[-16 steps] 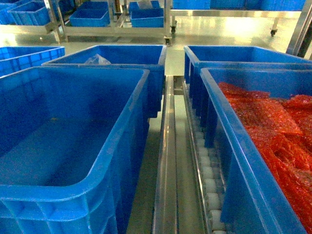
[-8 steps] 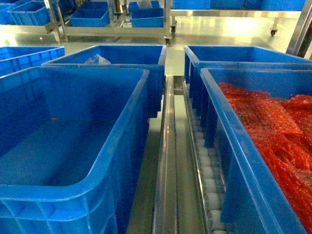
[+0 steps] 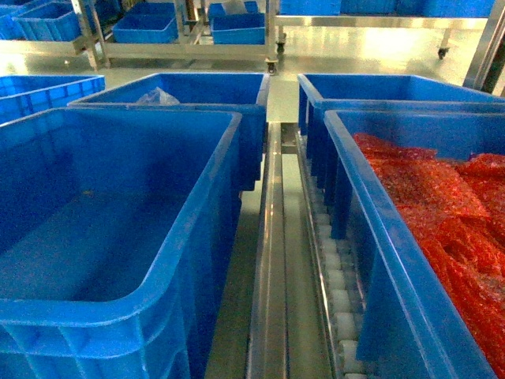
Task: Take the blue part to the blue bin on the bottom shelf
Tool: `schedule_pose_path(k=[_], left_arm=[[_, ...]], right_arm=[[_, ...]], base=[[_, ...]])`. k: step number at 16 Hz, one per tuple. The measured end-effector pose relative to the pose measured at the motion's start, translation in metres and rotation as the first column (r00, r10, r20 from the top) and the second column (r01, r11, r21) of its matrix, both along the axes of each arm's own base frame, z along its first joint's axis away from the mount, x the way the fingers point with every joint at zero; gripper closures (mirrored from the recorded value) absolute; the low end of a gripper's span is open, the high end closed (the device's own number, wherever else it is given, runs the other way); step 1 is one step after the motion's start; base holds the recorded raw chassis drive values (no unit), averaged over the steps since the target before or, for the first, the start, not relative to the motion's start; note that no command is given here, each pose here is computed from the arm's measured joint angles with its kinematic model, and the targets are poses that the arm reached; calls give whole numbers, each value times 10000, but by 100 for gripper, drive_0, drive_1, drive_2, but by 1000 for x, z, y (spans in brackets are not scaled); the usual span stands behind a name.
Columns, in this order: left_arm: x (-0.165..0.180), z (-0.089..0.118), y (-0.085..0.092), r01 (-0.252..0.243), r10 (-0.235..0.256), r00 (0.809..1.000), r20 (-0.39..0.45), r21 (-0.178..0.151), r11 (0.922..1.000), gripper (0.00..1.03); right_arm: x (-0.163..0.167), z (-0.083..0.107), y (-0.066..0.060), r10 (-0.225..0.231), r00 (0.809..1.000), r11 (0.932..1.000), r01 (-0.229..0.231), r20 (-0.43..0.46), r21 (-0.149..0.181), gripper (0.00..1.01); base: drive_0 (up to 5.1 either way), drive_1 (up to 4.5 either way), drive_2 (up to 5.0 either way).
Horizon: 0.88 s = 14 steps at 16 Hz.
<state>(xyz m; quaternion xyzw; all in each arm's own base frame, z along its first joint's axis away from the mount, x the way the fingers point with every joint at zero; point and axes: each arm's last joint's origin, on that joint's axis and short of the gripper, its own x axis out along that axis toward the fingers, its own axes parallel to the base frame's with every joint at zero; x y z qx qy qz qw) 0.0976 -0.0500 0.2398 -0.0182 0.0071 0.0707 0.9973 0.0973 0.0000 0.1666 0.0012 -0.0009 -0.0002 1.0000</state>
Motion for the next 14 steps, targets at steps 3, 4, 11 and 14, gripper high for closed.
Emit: schedule_pose_path(k=[3, 4, 11, 14], left_arm=[[1, -3, -1, -930, 1154, 9804, -1597, 1412, 9856, 60], [1, -2, -2, -889, 1099, 9818, -1551, 1366, 9866, 60], [146, -22, -18, 1168, -1528, 9473, -2816, -1405, 9832, 60], [145, -20, -16, 1539, -1912, 9428, -2730, -1523, 9763, 60]], right_arm=[[0, 0, 0, 4, 10000, 10000, -4, -8, 0, 3], [0, 0, 0, 0, 10000, 10000, 0, -4, 0, 3], [0, 0, 0, 0, 10000, 10000, 0, 0, 0, 3], [0, 0, 0, 0, 10000, 10000, 0, 0, 0, 3]], base=[[0, 0, 0], [0, 0, 0], [0, 0, 0], [0, 0, 0]])
